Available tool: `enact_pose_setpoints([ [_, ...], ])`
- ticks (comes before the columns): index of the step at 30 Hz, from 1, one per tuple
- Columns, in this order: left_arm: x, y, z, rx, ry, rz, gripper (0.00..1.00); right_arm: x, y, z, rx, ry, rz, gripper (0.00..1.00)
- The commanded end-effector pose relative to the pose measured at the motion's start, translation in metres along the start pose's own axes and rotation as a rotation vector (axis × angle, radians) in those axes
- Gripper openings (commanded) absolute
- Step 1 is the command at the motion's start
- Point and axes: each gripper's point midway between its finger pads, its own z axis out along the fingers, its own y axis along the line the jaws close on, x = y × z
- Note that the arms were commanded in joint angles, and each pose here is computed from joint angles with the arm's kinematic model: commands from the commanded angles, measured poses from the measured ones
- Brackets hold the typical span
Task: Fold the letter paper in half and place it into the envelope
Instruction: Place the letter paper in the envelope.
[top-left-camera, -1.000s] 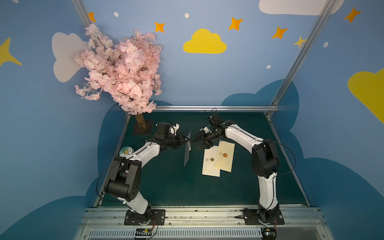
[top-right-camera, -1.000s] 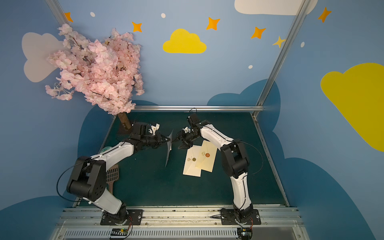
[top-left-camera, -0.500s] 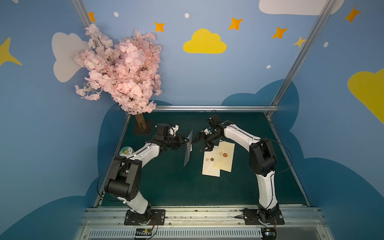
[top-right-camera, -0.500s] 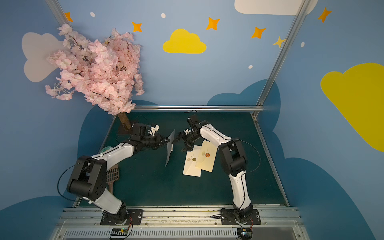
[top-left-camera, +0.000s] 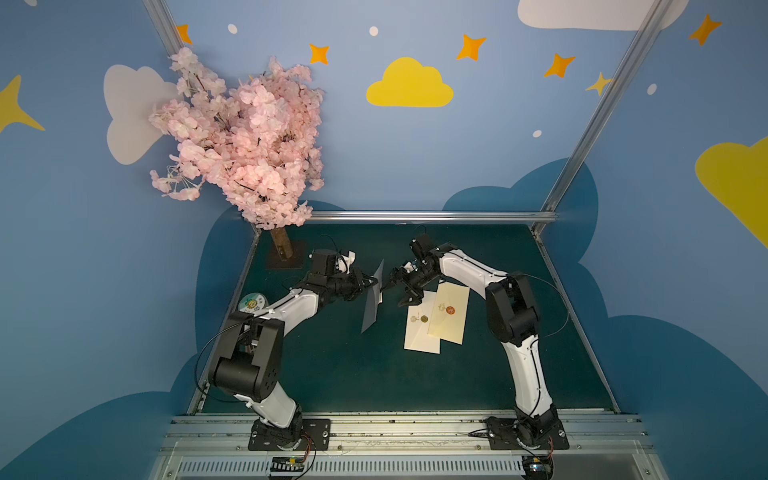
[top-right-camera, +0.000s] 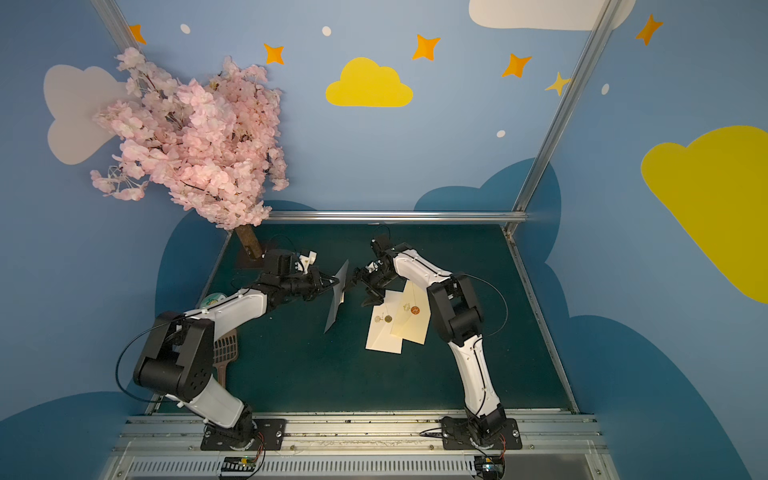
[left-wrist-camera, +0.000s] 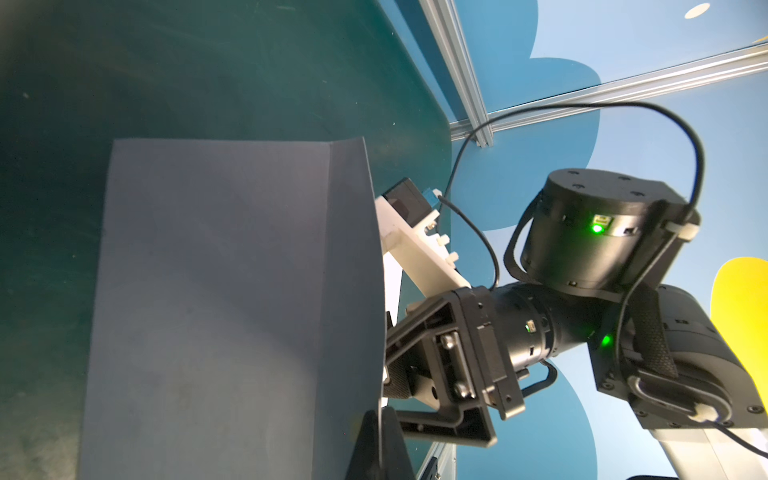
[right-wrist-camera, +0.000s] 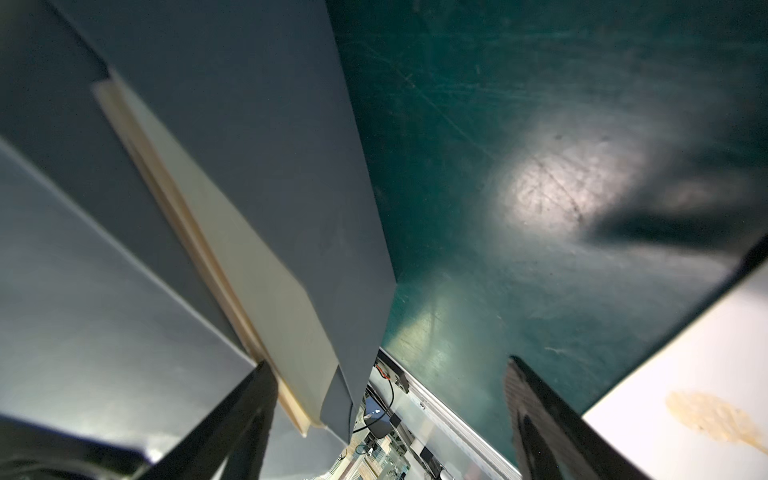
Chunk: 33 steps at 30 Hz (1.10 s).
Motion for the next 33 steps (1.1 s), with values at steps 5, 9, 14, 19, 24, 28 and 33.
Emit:
enact_pose_setpoints([
  [5,-0.007,-0.002,0.001,0.024,-0.027,-0.025,0.03,0.008,-0.007,0.019,0.049,0.045,-0.017,0.85],
  [9,-0.008,-0.002,0.002,0.031,-0.033,-0.032,0.03,0.012,-0.006,0.02,0.053,0.059,-0.028,0.85],
  [14,-0.011,-0.004,0.004,0.043,-0.04,-0.04,0.03,0.019,0.006,0.001,0.044,0.035,-0.065,0.85],
  [19,-0.016,-0.013,0.004,0.064,-0.045,-0.041,0.03,0.032,0.016,-0.031,0.029,-0.003,-0.105,0.85],
  [24,-0.019,-0.023,0.004,0.087,-0.04,-0.031,0.03,0.045,0.016,-0.049,0.038,-0.026,-0.13,0.85],
  [28,-0.018,-0.031,0.002,0.11,-0.036,-0.016,0.03,0.047,0.012,-0.059,0.053,-0.05,-0.139,0.85],
  [33,-0.01,-0.016,0.0,0.08,-0.034,-0.026,0.03,0.041,0.006,-0.067,0.061,-0.071,-0.132,0.85],
])
